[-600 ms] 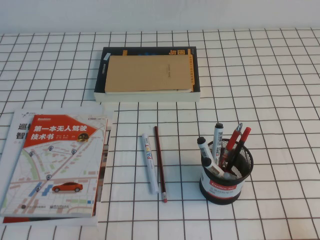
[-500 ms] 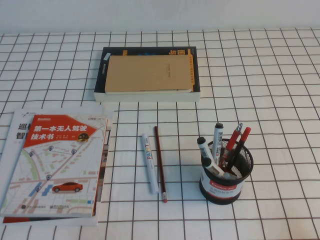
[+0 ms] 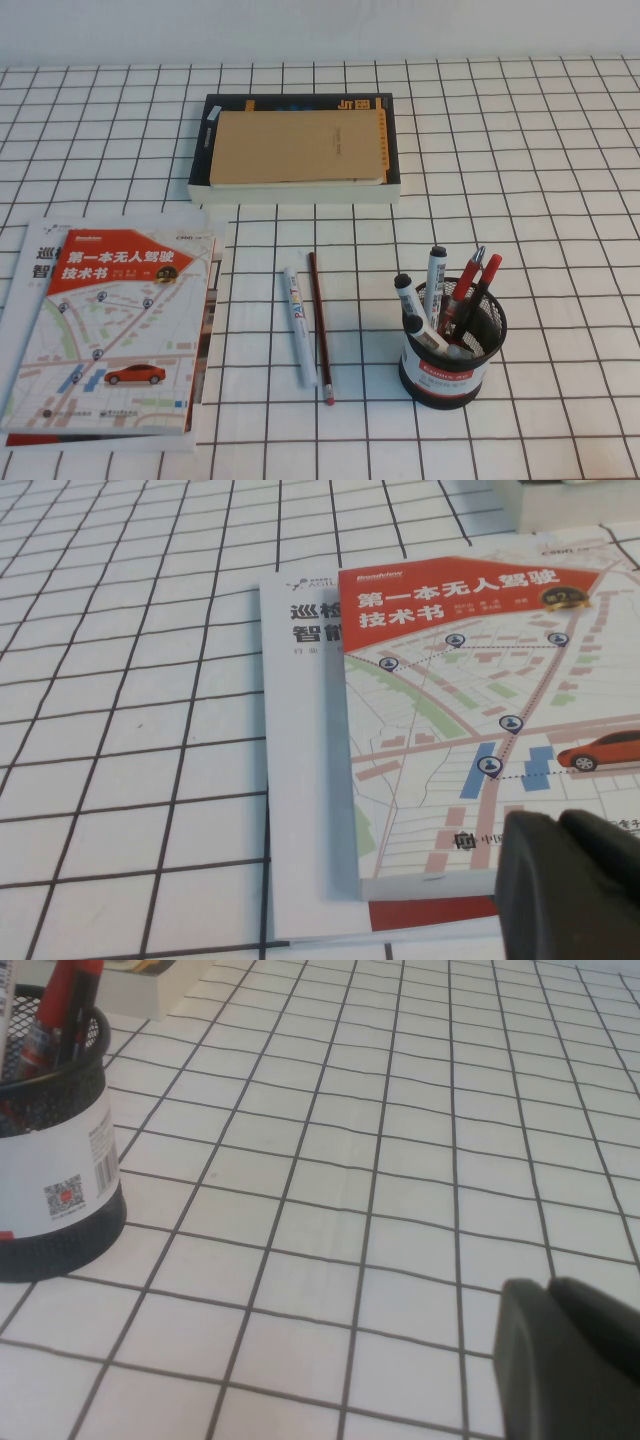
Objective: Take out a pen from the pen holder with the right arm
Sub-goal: 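Take a marker out of the pen holder and lay it on the table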
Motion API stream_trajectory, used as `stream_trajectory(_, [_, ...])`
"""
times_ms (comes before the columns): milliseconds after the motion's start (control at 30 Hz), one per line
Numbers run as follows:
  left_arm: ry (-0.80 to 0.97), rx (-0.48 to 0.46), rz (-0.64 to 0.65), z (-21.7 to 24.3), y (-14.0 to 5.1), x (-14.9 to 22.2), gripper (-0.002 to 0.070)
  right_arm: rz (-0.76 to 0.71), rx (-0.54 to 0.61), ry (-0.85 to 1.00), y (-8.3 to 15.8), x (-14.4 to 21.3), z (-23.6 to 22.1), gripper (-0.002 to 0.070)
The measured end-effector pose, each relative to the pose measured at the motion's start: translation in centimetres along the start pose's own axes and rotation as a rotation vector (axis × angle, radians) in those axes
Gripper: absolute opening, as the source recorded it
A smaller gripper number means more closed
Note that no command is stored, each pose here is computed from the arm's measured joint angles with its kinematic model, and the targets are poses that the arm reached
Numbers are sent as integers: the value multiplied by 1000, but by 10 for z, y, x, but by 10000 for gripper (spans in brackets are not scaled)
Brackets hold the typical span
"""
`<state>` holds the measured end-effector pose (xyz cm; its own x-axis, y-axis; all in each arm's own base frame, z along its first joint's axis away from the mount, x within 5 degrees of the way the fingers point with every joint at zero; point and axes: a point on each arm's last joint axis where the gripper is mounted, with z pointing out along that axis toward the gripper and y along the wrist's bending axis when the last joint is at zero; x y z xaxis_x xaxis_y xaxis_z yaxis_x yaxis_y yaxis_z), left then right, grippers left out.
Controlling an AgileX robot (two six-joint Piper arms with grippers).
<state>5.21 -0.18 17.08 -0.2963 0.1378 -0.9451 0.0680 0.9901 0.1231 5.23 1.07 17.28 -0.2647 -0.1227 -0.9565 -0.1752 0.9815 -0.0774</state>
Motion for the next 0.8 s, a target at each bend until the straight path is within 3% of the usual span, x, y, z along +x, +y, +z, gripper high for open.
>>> stream_trajectory(533, [0, 0, 0, 0, 0, 0, -4, 5, -1, -4, 0, 0, 0, -16])
stream_trajectory(800, [0, 0, 0, 0, 0, 0, -4, 156, -36, -68, 3, -6, 0, -16])
